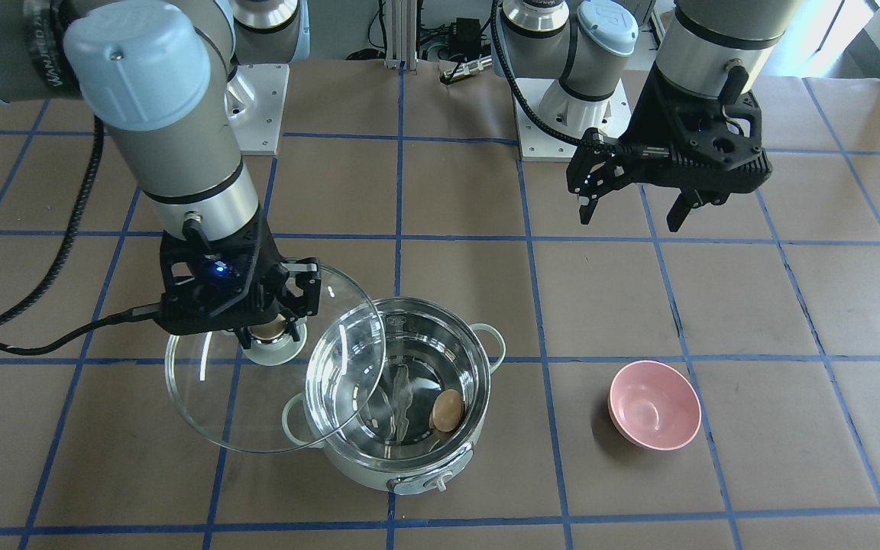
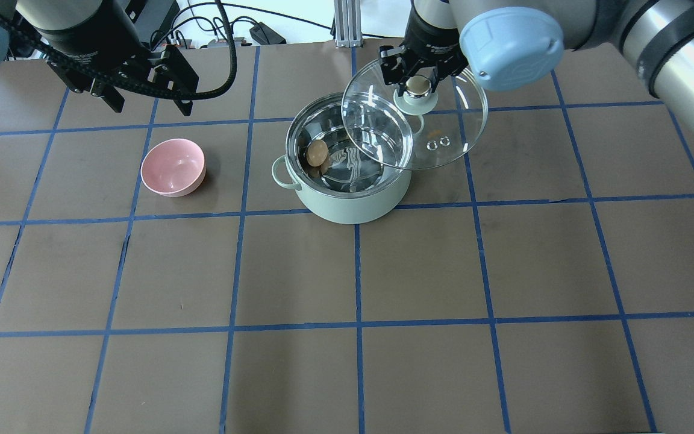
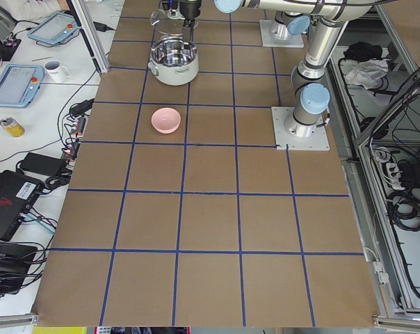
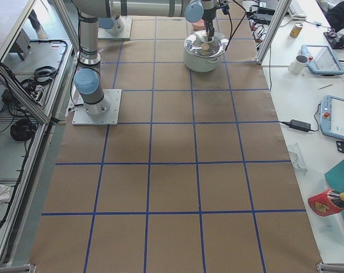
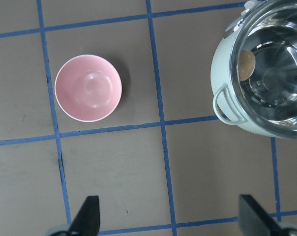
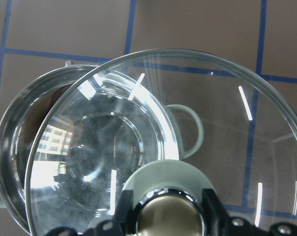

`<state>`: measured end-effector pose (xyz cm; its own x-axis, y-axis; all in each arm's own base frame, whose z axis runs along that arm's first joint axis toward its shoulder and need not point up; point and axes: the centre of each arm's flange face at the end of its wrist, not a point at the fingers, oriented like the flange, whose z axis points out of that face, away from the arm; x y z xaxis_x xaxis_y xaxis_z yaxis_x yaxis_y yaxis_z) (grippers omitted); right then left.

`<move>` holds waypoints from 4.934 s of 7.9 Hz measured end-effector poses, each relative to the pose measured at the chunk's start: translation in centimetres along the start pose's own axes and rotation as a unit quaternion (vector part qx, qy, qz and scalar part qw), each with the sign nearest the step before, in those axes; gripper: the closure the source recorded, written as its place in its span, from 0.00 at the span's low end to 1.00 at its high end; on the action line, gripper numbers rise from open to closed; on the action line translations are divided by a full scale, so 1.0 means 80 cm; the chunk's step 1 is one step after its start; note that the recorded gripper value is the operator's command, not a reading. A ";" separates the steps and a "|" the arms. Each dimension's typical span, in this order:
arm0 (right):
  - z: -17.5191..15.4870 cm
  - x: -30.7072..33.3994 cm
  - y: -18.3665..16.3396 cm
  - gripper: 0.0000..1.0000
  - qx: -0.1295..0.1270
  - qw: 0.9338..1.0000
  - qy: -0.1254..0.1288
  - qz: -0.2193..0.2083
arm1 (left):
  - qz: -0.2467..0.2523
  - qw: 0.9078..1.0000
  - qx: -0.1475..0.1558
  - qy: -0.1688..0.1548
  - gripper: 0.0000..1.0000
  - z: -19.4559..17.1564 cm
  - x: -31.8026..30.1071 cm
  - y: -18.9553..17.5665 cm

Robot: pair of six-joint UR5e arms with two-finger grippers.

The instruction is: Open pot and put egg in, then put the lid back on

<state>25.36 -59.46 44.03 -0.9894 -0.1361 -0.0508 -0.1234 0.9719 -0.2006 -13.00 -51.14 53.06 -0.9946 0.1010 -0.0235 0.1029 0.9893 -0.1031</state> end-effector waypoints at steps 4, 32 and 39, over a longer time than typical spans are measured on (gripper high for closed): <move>0.049 -0.080 -0.012 1.00 -0.002 1.000 -0.017 0.009 | 0.005 1.000 -0.018 -0.002 0.00 0.000 -0.002 0.014; 0.108 -0.108 0.001 0.00 -0.016 0.999 -0.039 0.016 | 0.000 1.000 -0.027 0.000 0.00 0.010 0.004 0.018; 0.035 -0.040 0.002 0.00 -0.015 1.000 0.005 0.009 | 0.000 1.000 -0.027 0.000 0.00 0.010 0.004 0.018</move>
<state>28.70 -59.43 41.40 -0.9922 -0.1163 -0.0453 -0.1070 0.9795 -0.1707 -13.16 -49.80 52.14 -0.9946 0.1012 -0.0240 0.1022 0.9935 -0.0494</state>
